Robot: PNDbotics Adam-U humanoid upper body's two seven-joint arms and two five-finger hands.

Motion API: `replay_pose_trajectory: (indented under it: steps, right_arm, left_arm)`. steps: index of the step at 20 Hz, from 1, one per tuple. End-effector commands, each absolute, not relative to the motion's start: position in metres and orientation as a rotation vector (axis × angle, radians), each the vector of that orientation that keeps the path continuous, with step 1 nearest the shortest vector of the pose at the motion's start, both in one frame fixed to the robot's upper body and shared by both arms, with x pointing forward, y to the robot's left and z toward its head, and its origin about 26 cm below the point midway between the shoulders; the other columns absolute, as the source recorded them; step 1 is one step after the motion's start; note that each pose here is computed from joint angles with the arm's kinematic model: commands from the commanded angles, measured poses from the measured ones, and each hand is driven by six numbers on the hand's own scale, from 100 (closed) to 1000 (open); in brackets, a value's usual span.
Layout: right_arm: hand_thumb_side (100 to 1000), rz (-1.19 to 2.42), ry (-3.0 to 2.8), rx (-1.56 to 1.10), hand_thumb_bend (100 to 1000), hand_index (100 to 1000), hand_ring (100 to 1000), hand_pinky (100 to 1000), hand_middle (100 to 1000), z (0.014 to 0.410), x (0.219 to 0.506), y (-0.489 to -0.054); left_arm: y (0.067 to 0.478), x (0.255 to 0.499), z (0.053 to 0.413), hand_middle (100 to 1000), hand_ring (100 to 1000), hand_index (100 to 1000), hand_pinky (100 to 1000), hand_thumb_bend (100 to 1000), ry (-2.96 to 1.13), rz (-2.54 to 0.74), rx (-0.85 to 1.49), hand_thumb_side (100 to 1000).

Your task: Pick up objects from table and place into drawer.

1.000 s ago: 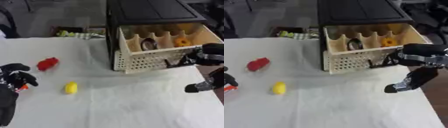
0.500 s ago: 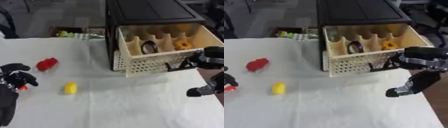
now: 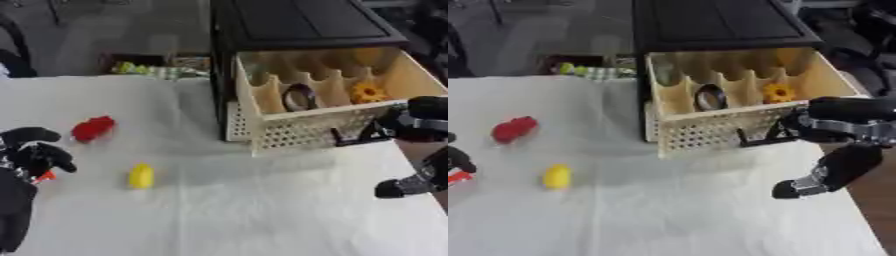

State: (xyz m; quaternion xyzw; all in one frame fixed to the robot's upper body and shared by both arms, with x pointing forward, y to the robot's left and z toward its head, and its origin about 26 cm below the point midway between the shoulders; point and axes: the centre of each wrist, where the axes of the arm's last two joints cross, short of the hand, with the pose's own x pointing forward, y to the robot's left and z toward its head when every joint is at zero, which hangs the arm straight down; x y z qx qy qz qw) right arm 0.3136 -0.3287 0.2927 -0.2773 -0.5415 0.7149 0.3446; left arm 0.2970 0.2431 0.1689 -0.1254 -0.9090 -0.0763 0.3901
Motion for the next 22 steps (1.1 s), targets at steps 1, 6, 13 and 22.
replay_pose_trajectory:
  steps: [1,6,13,22]
  right_arm:
    - [759,1.885,-1.406,-0.75,641,792,103,100,100,0.306,0.305,-0.328]
    - [781,1.882,-1.433,-0.752,646,839,112,100,100,0.309,0.303,-0.325]
    - [805,1.893,-1.454,-0.735,636,850,112,100,100,0.317,0.301,-0.323]
    - [808,1.9,-1.466,-0.741,633,845,110,100,100,0.325,0.296,-0.323]
  left_arm:
    - [0.245,0.295,0.175,600,532,694,488,170,-2.331,-0.204,-0.309,993]
    - [0.244,0.295,0.174,600,532,694,487,169,-2.33,-0.204,-0.309,994]
    - [0.244,0.295,0.175,600,532,693,487,170,-2.327,-0.209,-0.31,996]
    - [0.245,0.295,0.174,600,532,691,488,171,-2.325,-0.211,-0.302,996]
